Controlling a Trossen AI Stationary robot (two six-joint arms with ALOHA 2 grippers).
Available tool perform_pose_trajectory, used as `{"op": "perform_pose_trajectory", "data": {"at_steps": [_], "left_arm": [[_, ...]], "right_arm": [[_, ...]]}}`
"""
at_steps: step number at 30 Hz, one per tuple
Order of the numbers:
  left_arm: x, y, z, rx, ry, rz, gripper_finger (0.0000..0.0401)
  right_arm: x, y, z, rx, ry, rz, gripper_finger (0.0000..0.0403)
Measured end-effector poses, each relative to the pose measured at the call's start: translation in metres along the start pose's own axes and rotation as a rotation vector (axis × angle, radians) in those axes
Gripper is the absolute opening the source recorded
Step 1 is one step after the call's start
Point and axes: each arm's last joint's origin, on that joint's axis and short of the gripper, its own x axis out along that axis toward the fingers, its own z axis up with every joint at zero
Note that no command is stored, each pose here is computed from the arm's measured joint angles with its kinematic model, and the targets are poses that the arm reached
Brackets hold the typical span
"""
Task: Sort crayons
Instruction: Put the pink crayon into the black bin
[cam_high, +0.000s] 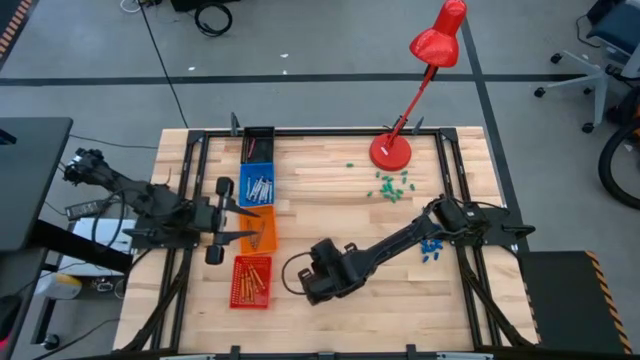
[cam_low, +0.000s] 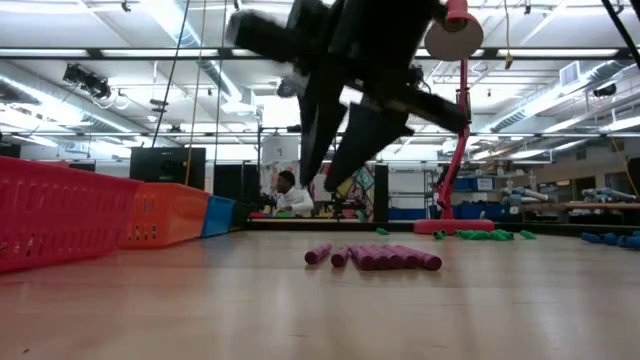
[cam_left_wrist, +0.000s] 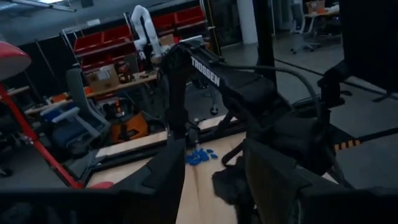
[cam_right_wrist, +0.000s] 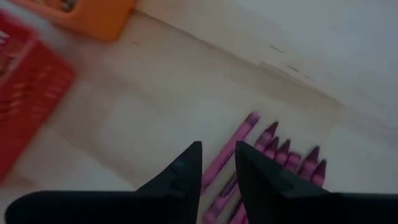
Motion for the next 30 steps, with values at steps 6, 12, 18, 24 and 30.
{"op": "perform_pose_trajectory", "data": {"at_steps": [6,12,18,24,30], "left_arm": [[-0.007,0.004,0.003,-0.003,-0.022,0.005,0.0173],[-0.009,0.005,0.004,-0.007,-0.029,0.008,0.0173],[-0.008,0.007,0.004,-0.009,-0.031,0.020,0.0173],[-0.008,0.007,0.003,-0.005,-0.020,0.018,0.0173],[-0.008,0.006,0.002,-0.004,-0.016,0.017,0.0173]], "right_arm": [[-0.004,-0.006,-0.014,0.010,0.143,-0.056,0.0101],[-0.009,-0.014,-0.025,-0.002,0.229,-0.136,0.0101],[-0.010,-0.021,-0.029,0.015,0.336,-0.208,0.0101],[-0.010,-0.016,-0.030,0.037,0.376,-0.162,0.0101],[-0.010,-0.017,-0.030,0.021,0.375,-0.170,0.0101]]}}
